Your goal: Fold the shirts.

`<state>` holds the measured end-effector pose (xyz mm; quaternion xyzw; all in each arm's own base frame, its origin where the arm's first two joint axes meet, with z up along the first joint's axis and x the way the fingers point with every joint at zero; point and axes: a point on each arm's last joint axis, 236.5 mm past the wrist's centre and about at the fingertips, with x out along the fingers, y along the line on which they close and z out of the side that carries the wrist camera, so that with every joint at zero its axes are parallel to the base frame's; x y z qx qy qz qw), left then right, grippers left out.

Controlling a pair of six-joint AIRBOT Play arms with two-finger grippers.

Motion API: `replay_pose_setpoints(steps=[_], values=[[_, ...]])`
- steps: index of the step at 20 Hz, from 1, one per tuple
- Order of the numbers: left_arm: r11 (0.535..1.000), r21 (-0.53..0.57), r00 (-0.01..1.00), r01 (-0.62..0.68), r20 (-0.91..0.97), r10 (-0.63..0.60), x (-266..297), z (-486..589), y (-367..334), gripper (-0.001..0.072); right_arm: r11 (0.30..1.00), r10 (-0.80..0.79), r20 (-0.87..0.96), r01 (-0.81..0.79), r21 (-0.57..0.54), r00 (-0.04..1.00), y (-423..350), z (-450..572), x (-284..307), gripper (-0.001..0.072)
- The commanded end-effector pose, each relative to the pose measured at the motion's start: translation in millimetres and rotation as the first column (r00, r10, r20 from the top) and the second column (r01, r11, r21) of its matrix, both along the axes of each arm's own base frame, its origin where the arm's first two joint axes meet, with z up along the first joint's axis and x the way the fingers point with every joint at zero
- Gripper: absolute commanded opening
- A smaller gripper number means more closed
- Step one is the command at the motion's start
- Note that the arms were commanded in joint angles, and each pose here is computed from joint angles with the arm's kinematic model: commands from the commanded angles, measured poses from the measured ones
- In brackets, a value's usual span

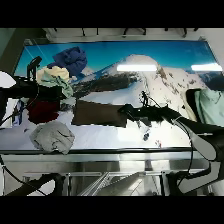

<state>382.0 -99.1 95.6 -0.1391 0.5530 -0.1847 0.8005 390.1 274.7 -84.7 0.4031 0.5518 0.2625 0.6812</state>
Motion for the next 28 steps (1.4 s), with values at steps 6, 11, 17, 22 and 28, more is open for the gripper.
replay_pose_setpoints(steps=[6, 11, 17, 22, 28], values=[[1.0, -0.004, 0.999, 0.003, -0.037, -0.003, 1.0, -11.5, -0.8, 0.0025, 0.994, 0.105, 0.035, -0.105, 0.025, 0.994, -15.4, 49.8, -10.8, 0.0019], [1.0, -0.01, 1.0, 0.015, -0.026, -0.015, -1.2, -6.6, -6.2, 0.0024, 0.992, -0.123, 0.188, 0.123, 0.011, 0.974, -92.6, 168.2, -29.6, 0.0019], [0.995, -0.005, 0.995, 0.098, -0.018, -0.098, -9.3, -6.3, -31.4, 0.0025, 0.936, -0.345, 0.488, 0.335, 0.111, 0.802, -156.2, 311.9, -28.8, 0.0018], [0.992, -0.006, 0.992, 0.123, -0.041, -0.123, -17.2, -7.8, -36.3, 0.0024, 0.906, -0.381, 0.582, 0.417, 0.079, 0.718, -209.3, 356.9, 8.2, 0.0018], [0.992, -0.006, 0.99, 0.128, -0.053, -0.129, -20.3, -8.6, -36.3, 0.0024, 0.879, -0.365, 0.687, 0.475, 0.033, 0.628, -286.7, 408.0, 66.3, 0.0019]])
